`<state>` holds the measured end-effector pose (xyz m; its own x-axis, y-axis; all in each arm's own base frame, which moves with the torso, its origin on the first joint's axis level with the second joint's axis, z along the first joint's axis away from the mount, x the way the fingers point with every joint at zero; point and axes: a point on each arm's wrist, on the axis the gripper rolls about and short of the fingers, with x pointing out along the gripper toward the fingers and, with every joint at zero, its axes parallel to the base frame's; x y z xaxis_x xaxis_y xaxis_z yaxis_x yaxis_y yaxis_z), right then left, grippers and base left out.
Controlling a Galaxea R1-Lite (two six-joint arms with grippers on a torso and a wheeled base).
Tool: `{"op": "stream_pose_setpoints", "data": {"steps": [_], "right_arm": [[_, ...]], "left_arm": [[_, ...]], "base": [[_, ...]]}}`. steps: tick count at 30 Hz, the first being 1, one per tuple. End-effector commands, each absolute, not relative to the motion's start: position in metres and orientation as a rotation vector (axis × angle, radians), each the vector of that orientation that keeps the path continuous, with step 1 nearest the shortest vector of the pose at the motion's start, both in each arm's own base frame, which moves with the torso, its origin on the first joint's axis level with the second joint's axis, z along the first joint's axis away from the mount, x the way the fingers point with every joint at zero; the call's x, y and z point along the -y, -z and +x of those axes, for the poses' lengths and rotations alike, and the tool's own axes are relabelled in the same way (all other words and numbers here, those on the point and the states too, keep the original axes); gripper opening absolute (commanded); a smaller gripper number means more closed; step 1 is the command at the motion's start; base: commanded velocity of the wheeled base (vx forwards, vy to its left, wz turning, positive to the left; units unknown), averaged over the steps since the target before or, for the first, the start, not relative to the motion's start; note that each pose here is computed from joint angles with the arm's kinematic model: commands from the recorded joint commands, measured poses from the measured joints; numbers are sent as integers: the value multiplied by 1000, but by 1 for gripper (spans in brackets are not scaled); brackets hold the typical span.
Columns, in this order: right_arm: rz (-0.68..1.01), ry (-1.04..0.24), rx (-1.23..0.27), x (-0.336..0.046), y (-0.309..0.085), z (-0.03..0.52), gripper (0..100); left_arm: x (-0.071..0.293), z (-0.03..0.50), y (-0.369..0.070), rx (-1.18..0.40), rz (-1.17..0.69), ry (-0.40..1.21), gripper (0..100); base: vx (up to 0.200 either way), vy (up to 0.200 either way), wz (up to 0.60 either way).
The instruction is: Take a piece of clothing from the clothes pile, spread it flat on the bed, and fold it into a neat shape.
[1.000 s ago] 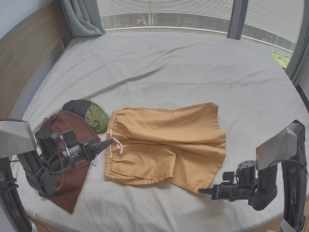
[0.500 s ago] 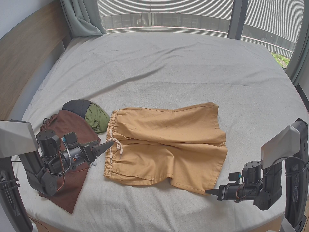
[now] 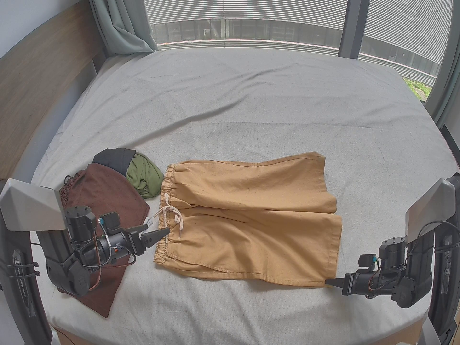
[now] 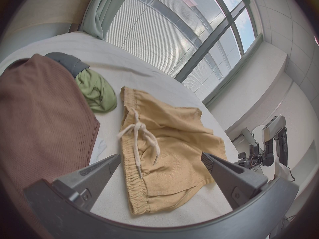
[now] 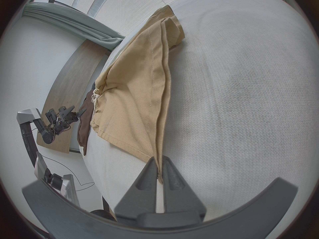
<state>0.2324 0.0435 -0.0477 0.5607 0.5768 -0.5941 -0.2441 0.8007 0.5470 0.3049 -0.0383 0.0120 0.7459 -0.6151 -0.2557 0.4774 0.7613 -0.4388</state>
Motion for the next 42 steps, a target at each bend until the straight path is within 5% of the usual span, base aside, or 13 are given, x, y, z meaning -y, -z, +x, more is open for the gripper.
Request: {"op": "stream_pose_setpoints", "data": {"steps": [1,34,35,42], "right_arm": [[435,-499,-845,-42,47,232,0],[433,-501,-839,-43,49,235,0],[433,-501,-839,-43,49,235,0],[434,-499,-847,-43,49,234,0]], "left_arm": [[37,303,8,-470,-371,600,100],[46,294,46,-628,-434,592,100],[46,294,46,-628,-435,590,0],[46,293,47,-632,-435,591,0]], "base": [[0,0,0],[0,0,0],[0,0,0],[0,0,0]]}}
